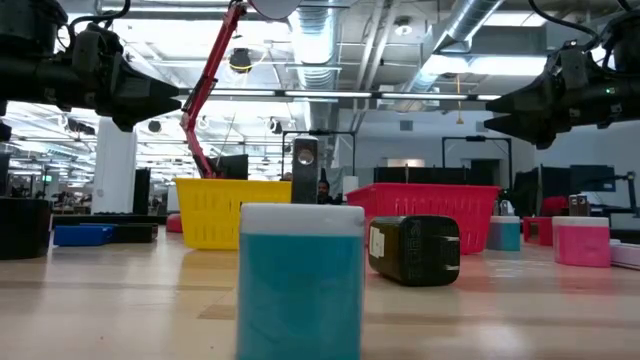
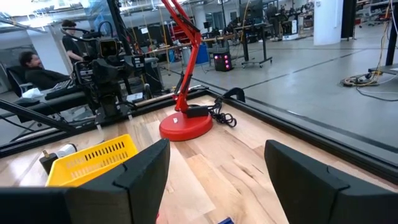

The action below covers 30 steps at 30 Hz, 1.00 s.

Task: Pick & Place Office items
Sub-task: Put the top red digital timer into the red bin

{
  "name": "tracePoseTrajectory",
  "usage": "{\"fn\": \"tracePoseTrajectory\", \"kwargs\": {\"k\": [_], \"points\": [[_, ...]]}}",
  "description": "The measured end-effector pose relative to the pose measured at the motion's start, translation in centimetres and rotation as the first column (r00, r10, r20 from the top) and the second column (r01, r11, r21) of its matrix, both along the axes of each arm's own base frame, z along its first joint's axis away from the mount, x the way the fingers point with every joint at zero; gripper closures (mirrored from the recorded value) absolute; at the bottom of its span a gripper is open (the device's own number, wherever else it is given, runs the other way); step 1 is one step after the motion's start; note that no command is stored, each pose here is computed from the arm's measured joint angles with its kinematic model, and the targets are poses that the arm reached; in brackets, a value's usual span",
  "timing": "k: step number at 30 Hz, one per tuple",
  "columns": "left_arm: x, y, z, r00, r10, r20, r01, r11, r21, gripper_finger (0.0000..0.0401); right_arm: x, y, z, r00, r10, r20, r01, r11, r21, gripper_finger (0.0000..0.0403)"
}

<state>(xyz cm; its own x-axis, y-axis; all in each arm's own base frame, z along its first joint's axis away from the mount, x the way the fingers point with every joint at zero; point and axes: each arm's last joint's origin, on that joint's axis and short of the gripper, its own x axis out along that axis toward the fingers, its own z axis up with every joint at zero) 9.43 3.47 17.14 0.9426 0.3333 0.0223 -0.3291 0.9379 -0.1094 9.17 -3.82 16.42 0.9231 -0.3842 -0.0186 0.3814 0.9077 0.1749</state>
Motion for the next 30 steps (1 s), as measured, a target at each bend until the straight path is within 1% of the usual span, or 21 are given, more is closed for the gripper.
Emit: {"fn": "tracePoseTrajectory", "kwargs": {"k": [3, 5, 11, 13, 15, 18, 20, 22, 25, 28, 30], "points": [[0.0, 0.0, 0.0, 1.000, 0.000, 0.000, 0.000, 1.000, 0.000, 0.0215, 0.0, 0.0, 0.0, 1.000, 0.000, -0.010, -0.001, 1.000, -0.022, 0.0147], [0.0, 0.0, 0.0, 1.000, 0.000, 0.000, 0.000, 1.000, 0.000, 0.0215, 0.0, 0.0, 0.0, 1.000, 0.000, -0.007, 0.000, 1.000, -0.017, 0.0147], [0.0, 0.0, 0.1, 1.000, 0.013, 0.014, -0.013, 1.000, 0.004, 0.0215, 0.1, 0.4, 0.2, 0.999, 0.036, 0.035, -0.039, 0.995, 0.096, 0.0147], [0.0, 0.0, 0.2, 1.000, 0.016, 0.021, -0.016, 1.000, 0.006, 0.0215, 0.1, 0.6, 0.8, 0.996, 0.057, 0.062, -0.065, 0.990, 0.127, 0.0147], [0.0, 0.0, 0.2, 1.000, 0.016, 0.020, -0.016, 1.000, 0.006, 0.0215, 0.1, 0.9, 1.7, 0.993, 0.086, 0.081, -0.095, 0.988, 0.120, 0.0147], [0.0, 0.0, 0.2, 1.000, 0.017, 0.021, -0.017, 1.000, 0.006, 0.0215, 0.5, 1.2, 2.8, 0.991, 0.121, 0.064, -0.128, 0.985, 0.116, 0.0147], [0.0, 0.1, 0.2, 1.000, 0.017, 0.021, -0.017, 1.000, 0.006, 0.0215, 0.9, 1.2, 3.6, 0.995, 0.092, 0.041, -0.097, 0.988, 0.124, 0.0147], [0.0, 0.1, 0.2, 1.000, 0.020, 0.021, -0.020, 1.000, 0.006, 0.0215, 1.5, 1.1, 4.4, 0.999, 0.041, 0.006, -0.041, 0.988, 0.151, 0.0147], [0.0, 0.1, 0.2, 1.000, 0.020, 0.021, -0.020, 1.000, 0.006, 0.0215, 2.6, 0.8, 6.4, 0.995, -0.040, -0.097, 0.061, 0.971, 0.230, 0.0147], [0.0, 0.1, 0.2, 1.000, 0.020, 0.022, -0.020, 1.000, 0.006, 0.0215, 4.0, 0.6, 8.3, 0.957, -0.098, -0.274, 0.187, 0.929, 0.320, 0.0147], [0.0, 0.1, 0.2, 1.000, 0.020, 0.021, -0.020, 1.000, 0.006, 0.0215, 5.0, 0.4, 9.4, 0.913, -0.126, -0.388, 0.283, 0.881, 0.379, 0.0149]]}}
